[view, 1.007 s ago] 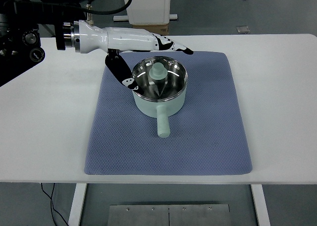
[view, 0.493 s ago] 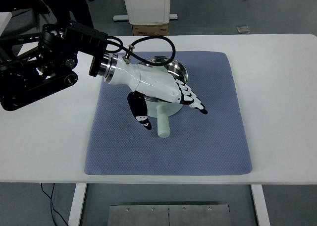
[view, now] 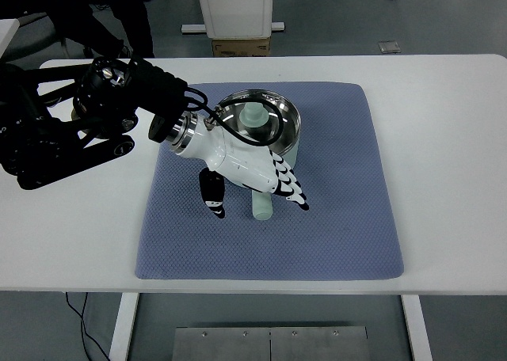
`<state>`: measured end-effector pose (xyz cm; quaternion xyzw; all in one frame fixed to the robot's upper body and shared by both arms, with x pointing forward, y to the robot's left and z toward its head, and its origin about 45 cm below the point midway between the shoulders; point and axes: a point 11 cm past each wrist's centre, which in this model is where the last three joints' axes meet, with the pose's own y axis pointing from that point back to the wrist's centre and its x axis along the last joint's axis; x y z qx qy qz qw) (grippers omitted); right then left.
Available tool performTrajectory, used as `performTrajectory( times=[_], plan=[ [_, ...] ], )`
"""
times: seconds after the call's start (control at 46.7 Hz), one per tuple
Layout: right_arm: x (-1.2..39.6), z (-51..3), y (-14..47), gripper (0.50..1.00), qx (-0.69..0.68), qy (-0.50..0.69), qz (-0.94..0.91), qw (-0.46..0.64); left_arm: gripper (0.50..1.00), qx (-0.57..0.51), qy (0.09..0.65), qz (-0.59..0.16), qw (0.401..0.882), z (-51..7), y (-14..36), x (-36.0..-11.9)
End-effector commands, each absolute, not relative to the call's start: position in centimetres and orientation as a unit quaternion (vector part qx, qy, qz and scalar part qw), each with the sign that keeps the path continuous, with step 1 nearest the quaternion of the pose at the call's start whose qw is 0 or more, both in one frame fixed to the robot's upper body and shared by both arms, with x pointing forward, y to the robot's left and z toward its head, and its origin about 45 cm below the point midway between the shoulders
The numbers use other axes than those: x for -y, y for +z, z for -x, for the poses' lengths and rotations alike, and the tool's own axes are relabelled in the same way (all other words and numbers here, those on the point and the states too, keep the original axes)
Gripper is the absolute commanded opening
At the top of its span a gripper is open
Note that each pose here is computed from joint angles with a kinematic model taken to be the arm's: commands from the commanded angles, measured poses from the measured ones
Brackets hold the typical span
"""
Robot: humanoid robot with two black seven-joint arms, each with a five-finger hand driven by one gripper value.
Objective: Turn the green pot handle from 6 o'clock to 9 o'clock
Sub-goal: 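Lower the left hand onto the saucepan handle nearest the robot, then push the handle with the left hand, rotating the pot's handle sideways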
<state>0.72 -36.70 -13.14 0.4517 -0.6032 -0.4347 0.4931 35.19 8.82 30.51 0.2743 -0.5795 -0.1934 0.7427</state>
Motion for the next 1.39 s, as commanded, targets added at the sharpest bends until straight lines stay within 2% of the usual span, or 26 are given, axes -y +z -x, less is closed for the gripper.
performTrajectory(
  times=[0.0,0.343,0.685,1.371],
  plan=[
    [36.7,-0.7,-13.1,1.0,0.603,-0.435,-0.452,0.493,1.0,0.577,-0.202,-0.275,0.742,-35.0,30.0,-8.6],
    [36.7,-0.7,-13.1,1.0,0.603,-0.435,-0.452,0.493,1.0,0.572,-0.228,-0.284,0.736,-34.5,27.9,-7.8],
    [36.7,-0.7,-13.1,1.0,0.603,-0.435,-0.452,0.493,1.0,0.564,-0.245,-0.305,0.727,-34.6,25.7,-8.3],
    [36.7,-0.7,-13.1,1.0,0.603,-0.435,-0.452,0.493,1.0,0.563,-0.245,-0.317,0.722,-34.9,25.9,-9.2]
  ],
)
